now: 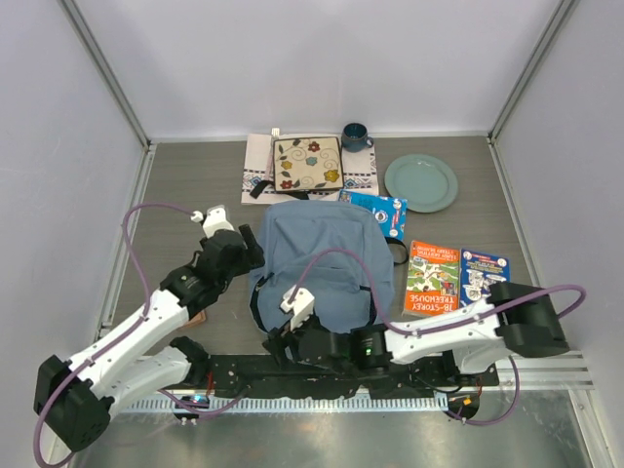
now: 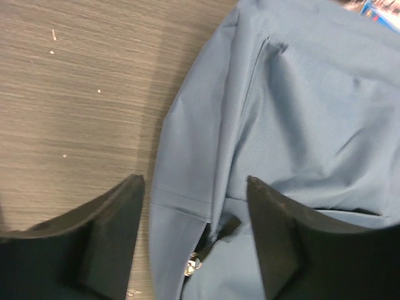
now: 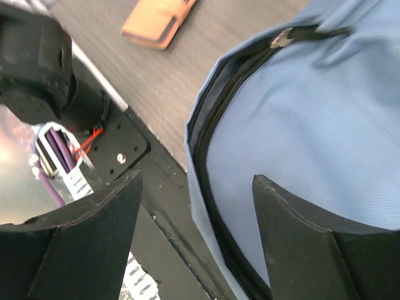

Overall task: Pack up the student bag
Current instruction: Unzip the student bag at the center of the board, then adjust the student bag at the center of the board.

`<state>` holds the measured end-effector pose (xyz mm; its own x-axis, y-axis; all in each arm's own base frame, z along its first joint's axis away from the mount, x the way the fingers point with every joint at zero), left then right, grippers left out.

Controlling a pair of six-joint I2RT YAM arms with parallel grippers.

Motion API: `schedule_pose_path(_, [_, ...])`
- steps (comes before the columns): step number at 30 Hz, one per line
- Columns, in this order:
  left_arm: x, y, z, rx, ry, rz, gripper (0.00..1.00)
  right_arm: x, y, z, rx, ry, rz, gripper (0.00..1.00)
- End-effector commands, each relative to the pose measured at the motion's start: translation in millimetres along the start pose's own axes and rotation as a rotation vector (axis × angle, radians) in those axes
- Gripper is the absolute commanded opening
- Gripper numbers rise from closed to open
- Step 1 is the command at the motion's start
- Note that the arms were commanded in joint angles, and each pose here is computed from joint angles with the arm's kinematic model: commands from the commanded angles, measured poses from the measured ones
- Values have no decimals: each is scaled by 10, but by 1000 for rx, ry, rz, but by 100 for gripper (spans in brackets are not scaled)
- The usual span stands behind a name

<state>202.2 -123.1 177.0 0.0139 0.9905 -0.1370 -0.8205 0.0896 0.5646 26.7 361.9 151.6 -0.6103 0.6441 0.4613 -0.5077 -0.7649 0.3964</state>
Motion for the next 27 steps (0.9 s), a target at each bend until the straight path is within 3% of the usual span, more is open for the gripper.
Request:
schedule_pose_path(1, [-26, 154, 220, -89, 76, -42, 77, 12, 336, 810, -256, -77, -83, 78])
schedule_pose_path(2, [-23, 194, 226, -100, 90, -55, 85, -52, 470, 958, -292, -109, -101, 79])
schedule_pose_path(5, [-11, 237, 198, -92, 108, -67, 93, -448, 592, 1168, -350, -173, -247, 80])
schedule_pose_path(9, [-71, 231, 138, -44, 110, -112, 96, -1178, 826, 1335, -410, -374, -486, 82])
schedule_pose_path(14, [-167, 107, -19, 58, 83, -156, 97, -2003, 908, 1202, -317, -576, -658, 85])
schedule_pose_path(20, [-231, -109, -244, 190, 35, -144, 97, -2490, 791, 747, -84, -762, -707, 86])
schedule_pose_path(27, [-241, -261, -451, 273, 9, -134, 99, -2529, 610, 647, -8, -808, -608, 85])
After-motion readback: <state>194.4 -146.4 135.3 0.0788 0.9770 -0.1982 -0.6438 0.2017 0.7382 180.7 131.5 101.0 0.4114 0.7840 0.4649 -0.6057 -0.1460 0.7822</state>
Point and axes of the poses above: each gripper's point midway between its finger pads, its own y axis back along the fingers, its own x axis along the line the jaws close on, z = x × y, the point moved 7 cm from there along y, back along the fingers, and after that the axes turned 13 degrees about -y, right-handed, at the moved point
